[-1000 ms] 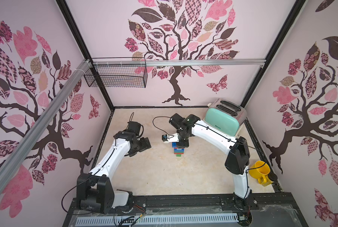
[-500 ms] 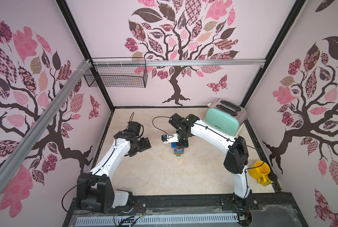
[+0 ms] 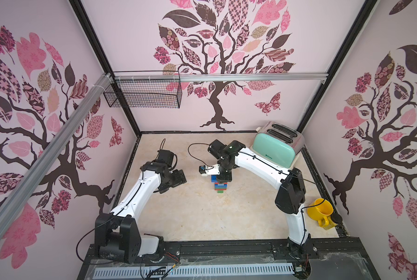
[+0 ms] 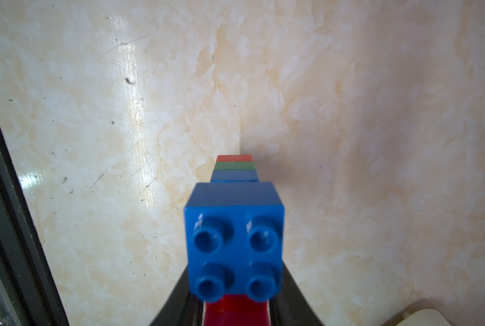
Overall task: Assemble a carrot with lego
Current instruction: Assemble the lego brick with the lego brick.
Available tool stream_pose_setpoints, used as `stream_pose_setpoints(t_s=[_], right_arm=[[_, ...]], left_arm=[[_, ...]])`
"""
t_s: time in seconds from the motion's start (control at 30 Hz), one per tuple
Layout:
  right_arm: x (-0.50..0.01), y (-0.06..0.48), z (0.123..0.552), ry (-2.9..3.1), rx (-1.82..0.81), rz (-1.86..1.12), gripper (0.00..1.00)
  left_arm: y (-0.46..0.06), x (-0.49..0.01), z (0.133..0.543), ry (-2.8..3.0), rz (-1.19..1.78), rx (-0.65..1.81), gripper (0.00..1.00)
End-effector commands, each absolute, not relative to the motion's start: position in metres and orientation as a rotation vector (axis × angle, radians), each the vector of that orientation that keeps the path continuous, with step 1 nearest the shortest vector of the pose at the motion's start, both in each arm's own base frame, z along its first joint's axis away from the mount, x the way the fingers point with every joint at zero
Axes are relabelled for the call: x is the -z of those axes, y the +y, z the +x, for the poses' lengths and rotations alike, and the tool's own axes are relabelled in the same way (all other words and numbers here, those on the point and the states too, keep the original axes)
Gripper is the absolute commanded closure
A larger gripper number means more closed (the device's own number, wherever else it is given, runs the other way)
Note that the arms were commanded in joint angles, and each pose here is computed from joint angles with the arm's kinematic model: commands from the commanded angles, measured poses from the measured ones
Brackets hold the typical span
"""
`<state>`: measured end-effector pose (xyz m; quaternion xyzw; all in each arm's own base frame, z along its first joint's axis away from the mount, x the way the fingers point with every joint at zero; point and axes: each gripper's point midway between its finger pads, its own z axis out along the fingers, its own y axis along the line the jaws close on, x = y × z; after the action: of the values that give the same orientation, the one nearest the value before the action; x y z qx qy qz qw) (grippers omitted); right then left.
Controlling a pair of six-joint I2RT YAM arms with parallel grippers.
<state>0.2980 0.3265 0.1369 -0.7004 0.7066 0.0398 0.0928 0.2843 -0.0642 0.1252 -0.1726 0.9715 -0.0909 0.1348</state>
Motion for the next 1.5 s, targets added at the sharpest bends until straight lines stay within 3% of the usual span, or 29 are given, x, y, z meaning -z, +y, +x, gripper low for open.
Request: stream_pose_setpoints(t_s=[0.0,0.27,0.67,1.47], right_arm=[[-0.067,0.307,0.277,2.279,-0.118,-2.23,1.0],[-0.088,0.31,0.28,2.233,-0.116,-2.189,1.0],[-0.116,0.32,0.284,2.142,-0.155,-2.126,0.8],[-0.134,0.32,0.294,2.124,-0.206,-2.051,0.58]], left_arm=[[-0.063,-0.136,0.289,2.782,-0.482,0.266,0.09],[-0.063,-0.137,0.291,2.78,-0.484,0.267,0.09],[-0.063,-0.138,0.294,2.778,-0.484,0.265,0.09],[-0.061,-0.14,0.294,2.769,-0.493,0.256,0.09]])
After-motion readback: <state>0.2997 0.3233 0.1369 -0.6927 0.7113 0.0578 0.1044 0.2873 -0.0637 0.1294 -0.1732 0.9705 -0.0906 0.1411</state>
